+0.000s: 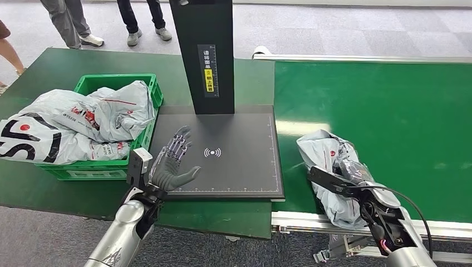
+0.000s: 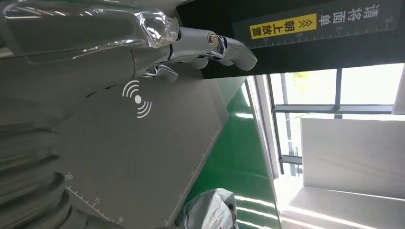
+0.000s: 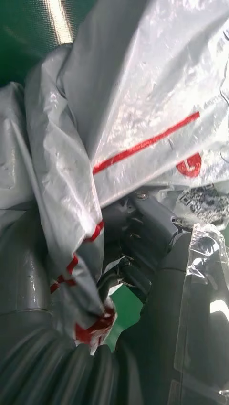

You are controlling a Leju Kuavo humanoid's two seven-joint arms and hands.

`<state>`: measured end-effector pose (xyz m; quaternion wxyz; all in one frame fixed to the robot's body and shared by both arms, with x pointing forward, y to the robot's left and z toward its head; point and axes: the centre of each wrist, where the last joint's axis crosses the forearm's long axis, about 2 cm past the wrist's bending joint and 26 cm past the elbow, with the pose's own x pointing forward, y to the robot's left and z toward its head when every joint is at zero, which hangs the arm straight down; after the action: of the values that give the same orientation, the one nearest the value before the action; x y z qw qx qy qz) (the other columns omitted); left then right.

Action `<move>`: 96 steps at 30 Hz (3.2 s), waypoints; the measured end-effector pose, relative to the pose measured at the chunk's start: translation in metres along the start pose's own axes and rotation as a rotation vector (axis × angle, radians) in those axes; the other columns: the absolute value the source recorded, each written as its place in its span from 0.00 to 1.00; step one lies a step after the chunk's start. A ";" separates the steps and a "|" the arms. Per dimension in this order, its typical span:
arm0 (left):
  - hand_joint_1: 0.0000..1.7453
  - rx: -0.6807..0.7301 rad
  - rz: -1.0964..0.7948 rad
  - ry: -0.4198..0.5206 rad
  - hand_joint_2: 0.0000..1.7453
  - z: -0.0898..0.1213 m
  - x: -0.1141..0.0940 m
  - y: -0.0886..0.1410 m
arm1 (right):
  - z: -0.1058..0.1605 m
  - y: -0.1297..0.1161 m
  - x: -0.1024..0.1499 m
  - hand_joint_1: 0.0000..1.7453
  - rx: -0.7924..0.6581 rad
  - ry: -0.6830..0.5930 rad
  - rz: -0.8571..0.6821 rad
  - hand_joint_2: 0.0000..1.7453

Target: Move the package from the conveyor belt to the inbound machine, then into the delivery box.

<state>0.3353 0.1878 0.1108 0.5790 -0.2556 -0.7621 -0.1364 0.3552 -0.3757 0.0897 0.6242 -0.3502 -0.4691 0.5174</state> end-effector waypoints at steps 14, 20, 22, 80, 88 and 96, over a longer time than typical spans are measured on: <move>0.00 0.036 -0.008 -0.007 1.00 0.004 0.000 0.001 | -0.003 -0.026 0.016 1.00 -0.432 -0.044 -0.282 1.00; 0.00 0.052 -0.005 -0.024 1.00 0.004 0.000 0.000 | 0.003 -0.044 0.019 1.00 -0.743 -0.119 -0.452 1.00; 0.00 0.057 -0.003 -0.027 1.00 0.004 0.000 0.000 | 0.005 -0.048 0.019 1.00 -0.798 -0.127 -0.479 1.00; 0.00 0.187 -0.160 -0.244 1.00 -0.047 0.019 -0.014 | -0.035 -0.018 0.216 0.01 -0.207 -0.953 0.086 1.00; 0.00 0.179 -0.155 -0.250 1.00 -0.051 0.020 -0.016 | -0.032 -0.013 0.227 0.00 -0.370 -0.960 0.127 1.00; 0.00 0.173 -0.144 -0.251 1.00 -0.054 0.020 -0.020 | -0.032 -0.011 0.226 0.00 -0.444 -0.919 0.125 1.00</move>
<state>0.3644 0.1484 0.1476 0.4876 -0.1646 -0.8538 -0.0786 0.3948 -0.1561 0.1398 0.2321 -0.2382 -0.7716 0.5422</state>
